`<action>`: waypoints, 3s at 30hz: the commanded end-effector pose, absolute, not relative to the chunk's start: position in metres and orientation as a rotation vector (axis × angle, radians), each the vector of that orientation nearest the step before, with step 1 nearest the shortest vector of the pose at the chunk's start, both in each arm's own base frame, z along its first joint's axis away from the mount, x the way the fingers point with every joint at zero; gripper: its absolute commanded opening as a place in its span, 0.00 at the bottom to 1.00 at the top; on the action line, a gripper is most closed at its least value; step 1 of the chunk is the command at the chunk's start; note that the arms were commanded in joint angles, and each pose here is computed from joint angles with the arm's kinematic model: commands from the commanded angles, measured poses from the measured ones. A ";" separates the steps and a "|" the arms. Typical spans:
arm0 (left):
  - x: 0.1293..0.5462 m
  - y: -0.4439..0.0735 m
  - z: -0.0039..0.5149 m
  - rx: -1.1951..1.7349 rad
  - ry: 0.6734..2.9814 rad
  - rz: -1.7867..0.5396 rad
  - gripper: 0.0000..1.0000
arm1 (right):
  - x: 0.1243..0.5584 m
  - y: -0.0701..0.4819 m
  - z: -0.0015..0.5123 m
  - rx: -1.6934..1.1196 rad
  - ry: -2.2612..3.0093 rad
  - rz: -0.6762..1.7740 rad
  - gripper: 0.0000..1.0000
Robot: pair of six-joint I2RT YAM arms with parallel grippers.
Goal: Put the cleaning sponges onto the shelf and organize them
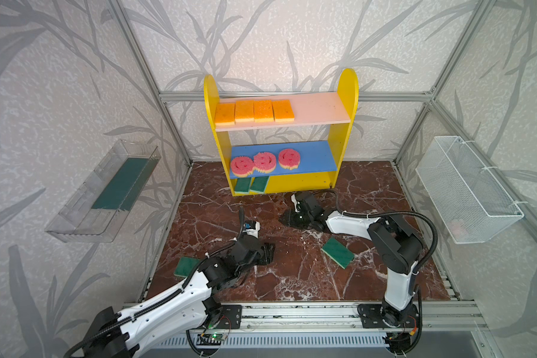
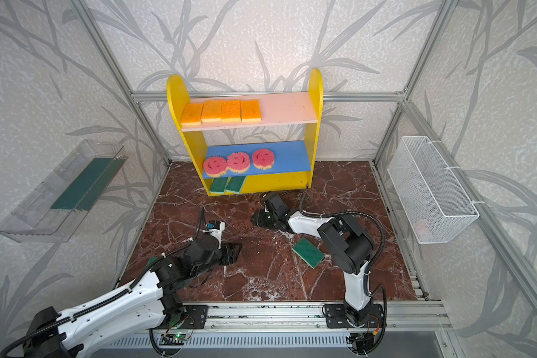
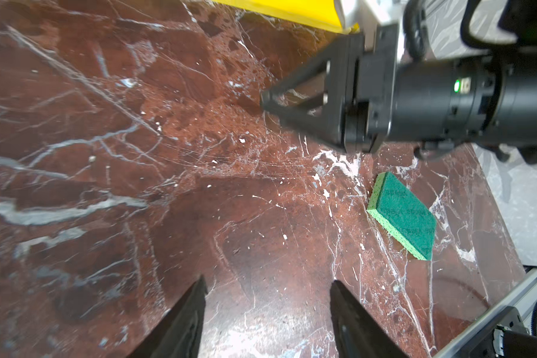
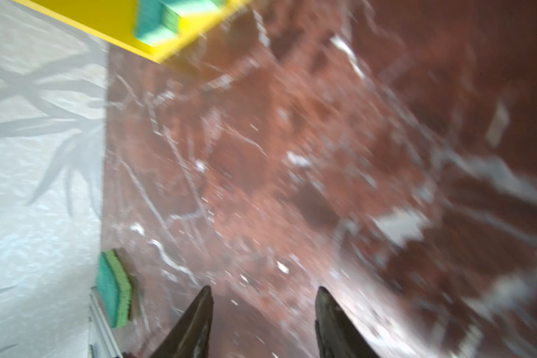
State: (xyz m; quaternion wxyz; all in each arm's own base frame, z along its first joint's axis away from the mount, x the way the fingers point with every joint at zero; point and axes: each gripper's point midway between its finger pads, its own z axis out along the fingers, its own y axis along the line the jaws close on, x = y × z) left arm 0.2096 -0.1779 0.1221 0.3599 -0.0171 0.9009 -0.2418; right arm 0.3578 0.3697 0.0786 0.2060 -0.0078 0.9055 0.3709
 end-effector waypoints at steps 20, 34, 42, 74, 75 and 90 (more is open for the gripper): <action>0.176 0.044 0.083 -1.256 2.238 0.209 0.99 | 0.325 0.333 0.106 -0.222 2.535 1.043 0.52; 0.155 0.087 0.063 -1.590 2.088 0.372 0.99 | 0.317 0.324 0.094 -0.220 2.574 1.099 0.52; 0.161 0.096 0.040 -1.672 2.080 0.383 0.99 | 0.317 0.321 0.086 -0.255 2.578 1.074 0.52; 0.237 0.021 0.018 -1.299 2.408 0.009 0.67 | 0.333 0.284 0.106 -0.131 2.497 1.083 0.49; 0.243 0.008 0.020 -1.230 2.440 0.012 0.67 | 0.334 0.280 0.106 -0.119 2.495 1.084 0.49; 0.297 -0.227 0.025 -0.345 2.736 -0.115 0.71 | 0.298 0.158 0.100 0.221 2.470 0.950 0.50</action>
